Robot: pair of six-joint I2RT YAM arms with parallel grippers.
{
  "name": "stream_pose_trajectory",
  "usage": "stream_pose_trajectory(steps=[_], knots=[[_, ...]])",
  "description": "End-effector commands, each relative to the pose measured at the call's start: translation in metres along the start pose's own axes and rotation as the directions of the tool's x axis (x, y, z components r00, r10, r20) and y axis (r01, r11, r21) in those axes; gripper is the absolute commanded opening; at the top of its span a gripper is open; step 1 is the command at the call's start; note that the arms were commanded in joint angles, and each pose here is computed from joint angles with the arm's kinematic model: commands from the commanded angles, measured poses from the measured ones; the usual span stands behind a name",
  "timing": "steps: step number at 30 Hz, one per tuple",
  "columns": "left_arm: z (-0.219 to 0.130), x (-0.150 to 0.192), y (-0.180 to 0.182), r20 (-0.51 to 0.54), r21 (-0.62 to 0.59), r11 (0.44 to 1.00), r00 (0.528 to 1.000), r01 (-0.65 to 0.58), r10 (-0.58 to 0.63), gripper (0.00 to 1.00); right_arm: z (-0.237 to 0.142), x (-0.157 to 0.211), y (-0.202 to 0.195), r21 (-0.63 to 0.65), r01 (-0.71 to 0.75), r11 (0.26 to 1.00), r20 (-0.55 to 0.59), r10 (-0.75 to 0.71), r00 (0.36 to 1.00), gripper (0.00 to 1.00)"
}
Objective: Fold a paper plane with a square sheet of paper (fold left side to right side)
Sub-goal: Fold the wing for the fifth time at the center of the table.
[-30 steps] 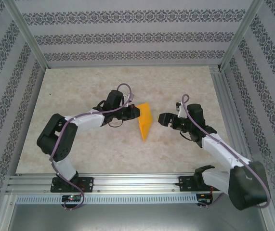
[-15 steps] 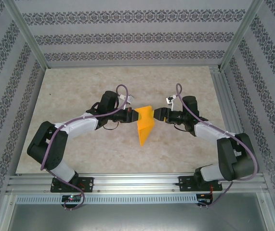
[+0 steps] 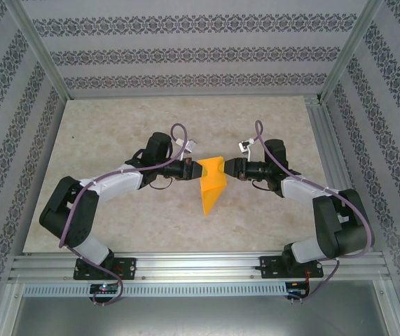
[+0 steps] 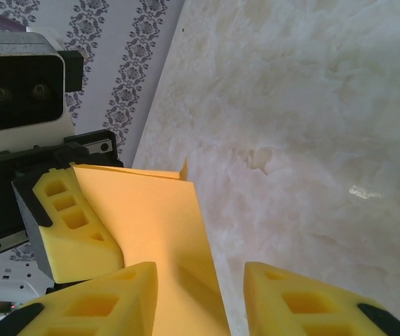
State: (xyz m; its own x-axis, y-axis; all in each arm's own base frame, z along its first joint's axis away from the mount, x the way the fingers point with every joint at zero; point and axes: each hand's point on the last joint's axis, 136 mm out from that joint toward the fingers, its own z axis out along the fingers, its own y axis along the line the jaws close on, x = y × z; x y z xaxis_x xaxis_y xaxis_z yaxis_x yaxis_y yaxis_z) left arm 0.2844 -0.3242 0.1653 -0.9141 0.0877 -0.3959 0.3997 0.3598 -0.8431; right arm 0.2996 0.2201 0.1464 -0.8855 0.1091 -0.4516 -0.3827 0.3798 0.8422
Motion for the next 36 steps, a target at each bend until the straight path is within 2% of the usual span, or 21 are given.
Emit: stream_pose_trajectory(steps=[1, 8, 10, 15, 18, 21, 24, 26, 30, 33, 36], knots=[[-0.002, -0.005, 0.003, 0.015, 0.006, 0.999, 0.999, -0.040, 0.040, 0.03, 0.000, -0.005, 0.007, -0.033, 0.044, 0.998, 0.003, -0.044, 0.999, 0.33], [-0.001, -0.006, 0.010, 0.019, -0.001, 1.000, 1.000, -0.023, 0.023, 0.04, 0.001, 0.002, -0.001, -0.009, 0.030, 1.000, -0.018, -0.031, 0.999, 0.13], [-0.002, -0.005, 0.017, 0.021, -0.029, 1.000, 1.000, -0.008, 0.008, 0.08, 0.001, 0.003, -0.004, 0.005, 0.023, 1.000, -0.019, -0.022, 1.000, 0.07], [-0.008, -0.004, 0.030, 0.030, -0.062, 0.998, 0.999, 0.018, -0.016, 0.12, 0.004, 0.006, -0.008, 0.013, 0.016, 1.000, -0.031, -0.015, 0.999, 0.06], [-0.010, -0.003, 0.036, 0.032, -0.084, 0.996, 0.999, 0.033, -0.031, 0.24, 0.010, 0.011, -0.010, 0.022, 0.006, 1.000, -0.049, -0.005, 0.999, 0.00], [-0.021, -0.005, 0.041, 0.052, -0.142, 0.990, 0.999, 0.022, -0.015, 0.46, 0.017, 0.011, -0.017, 0.051, -0.027, 0.998, -0.055, 0.030, 0.998, 0.00], [-0.049, -0.006, 0.054, 0.083, -0.335, 0.942, 0.996, -0.008, 0.038, 0.57, 0.020, 0.010, -0.027, 0.096, -0.096, 0.991, -0.036, 0.100, 0.994, 0.00], [-0.071, -0.005, 0.053, 0.097, -0.440, 0.897, 0.991, -0.036, 0.087, 0.61, 0.020, 0.011, -0.036, 0.145, -0.158, 0.977, -0.017, 0.162, 0.987, 0.00], [-0.095, 0.004, 0.037, 0.133, -0.521, 0.852, 0.982, -0.048, 0.137, 0.64, 0.017, 0.012, -0.051, 0.245, -0.267, 0.932, 0.044, 0.265, 0.963, 0.00], [-0.091, 0.024, 0.026, 0.117, -0.545, 0.836, 0.982, -0.063, 0.150, 0.63, 0.012, 0.014, -0.066, 0.310, -0.352, 0.883, 0.094, 0.340, 0.936, 0.00], [-0.071, 0.047, 0.019, 0.073, -0.548, 0.831, 0.984, -0.098, 0.165, 0.63, 0.014, 0.014, -0.076, 0.331, -0.406, 0.852, 0.118, 0.389, 0.914, 0.00]])
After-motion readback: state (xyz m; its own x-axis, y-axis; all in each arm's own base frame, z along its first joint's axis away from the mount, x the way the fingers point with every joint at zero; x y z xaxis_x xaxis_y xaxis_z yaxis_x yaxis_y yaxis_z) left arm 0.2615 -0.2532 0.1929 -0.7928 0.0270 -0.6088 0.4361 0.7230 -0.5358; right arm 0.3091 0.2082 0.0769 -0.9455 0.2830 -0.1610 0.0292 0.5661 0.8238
